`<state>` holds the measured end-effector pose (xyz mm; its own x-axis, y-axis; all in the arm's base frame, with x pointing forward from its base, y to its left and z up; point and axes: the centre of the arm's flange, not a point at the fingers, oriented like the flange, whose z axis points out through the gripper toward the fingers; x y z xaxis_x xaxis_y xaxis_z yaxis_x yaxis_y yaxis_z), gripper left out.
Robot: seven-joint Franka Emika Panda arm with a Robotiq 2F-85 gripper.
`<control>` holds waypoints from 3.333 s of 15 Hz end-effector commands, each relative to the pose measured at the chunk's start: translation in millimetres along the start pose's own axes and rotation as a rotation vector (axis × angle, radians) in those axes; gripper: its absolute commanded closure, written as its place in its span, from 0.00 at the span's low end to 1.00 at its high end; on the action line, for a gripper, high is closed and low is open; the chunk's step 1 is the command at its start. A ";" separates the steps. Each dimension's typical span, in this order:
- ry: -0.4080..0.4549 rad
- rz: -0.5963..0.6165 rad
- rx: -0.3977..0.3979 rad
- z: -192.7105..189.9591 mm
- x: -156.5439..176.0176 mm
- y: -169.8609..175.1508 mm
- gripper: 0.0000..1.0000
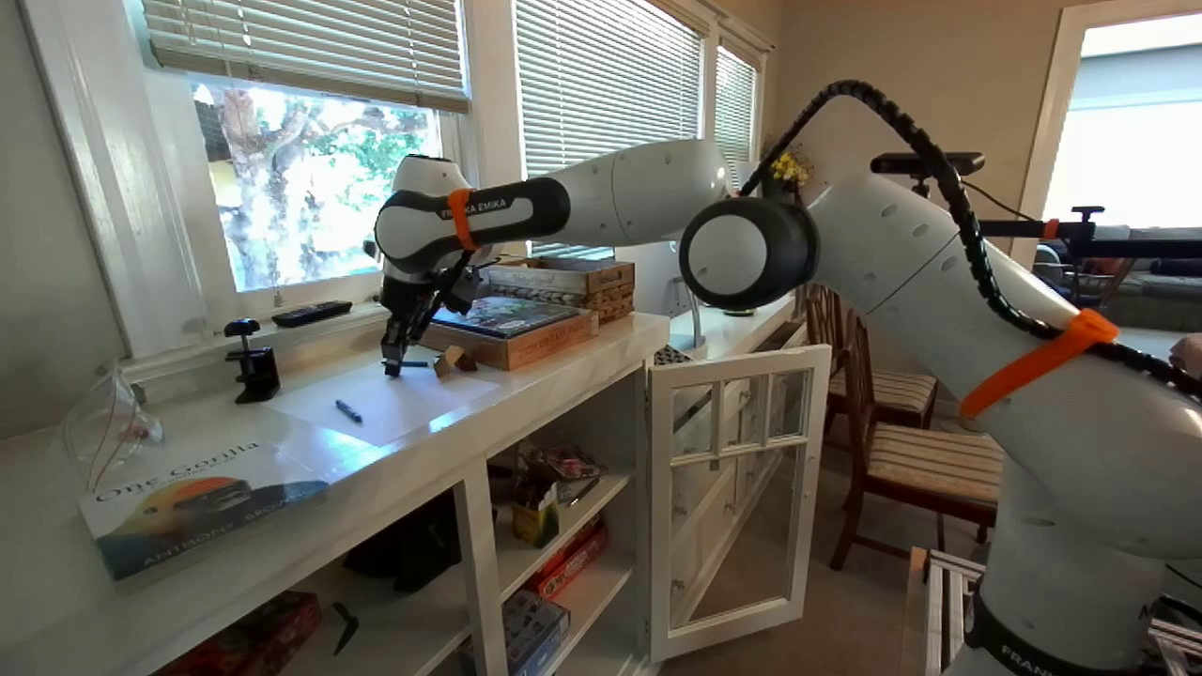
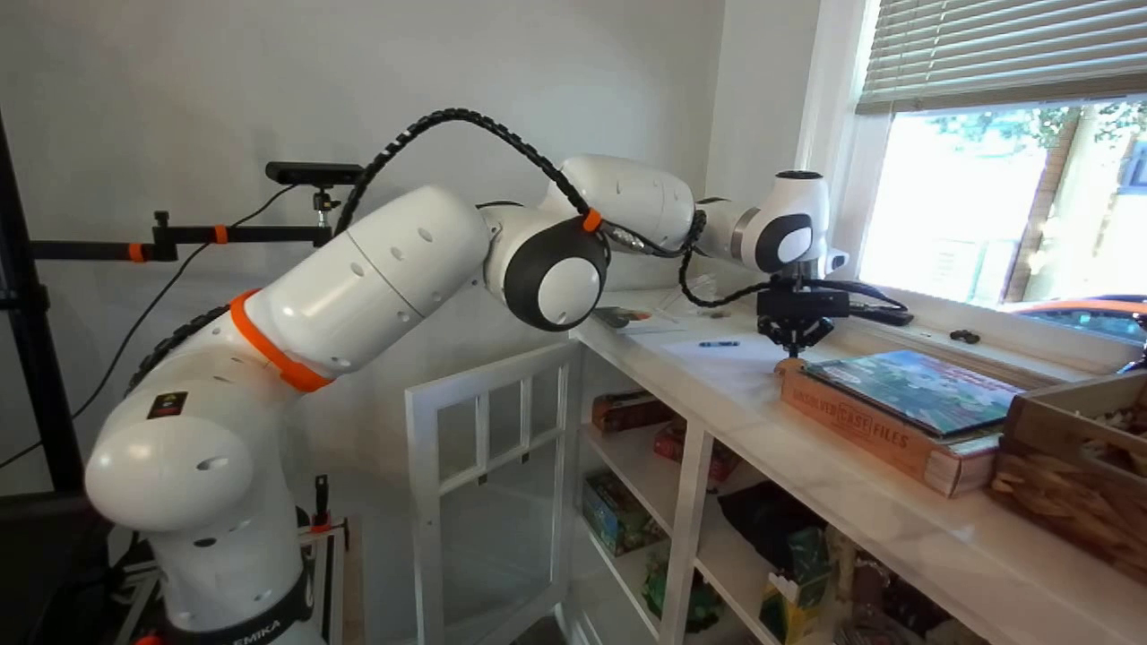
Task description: Move the crayons to the left side of the paper
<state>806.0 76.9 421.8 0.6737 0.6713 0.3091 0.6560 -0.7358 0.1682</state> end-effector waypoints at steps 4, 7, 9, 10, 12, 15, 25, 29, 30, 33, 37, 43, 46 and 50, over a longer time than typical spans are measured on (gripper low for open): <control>0.012 0.035 -0.044 -1.5 15.0 21.8 0.44; 0.010 0.079 -0.063 -0.6 14.5 26.5 0.37; 0.006 0.112 -0.078 0.3 14.5 28.2 0.37; 0.002 0.131 -0.082 1.3 14.5 28.9 0.37; -0.008 0.168 -0.092 4.0 13.7 29.2 0.44; -0.012 0.233 -0.112 6.8 13.0 29.7 0.45; -0.017 0.329 -0.140 10.6 11.3 32.3 1.00; -0.016 0.342 -0.143 7.9 12.5 31.4 0.98; -0.020 0.350 -0.145 5.3 13.7 30.3 0.98; -0.037 0.385 -0.153 -8.4 22.1 20.4 0.98; -0.107 0.439 -0.145 -25.8 32.8 -3.0 0.98; -0.186 0.496 -0.099 -56.1 30.8 -37.6 0.98; -0.184 0.514 -0.086 -66.5 28.5 -51.6 0.98; -0.182 0.529 -0.068 -72.4 27.4 -70.7 0.98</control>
<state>775.1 132.0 487.6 0.9458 0.2316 0.2278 0.2096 -0.9708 0.1170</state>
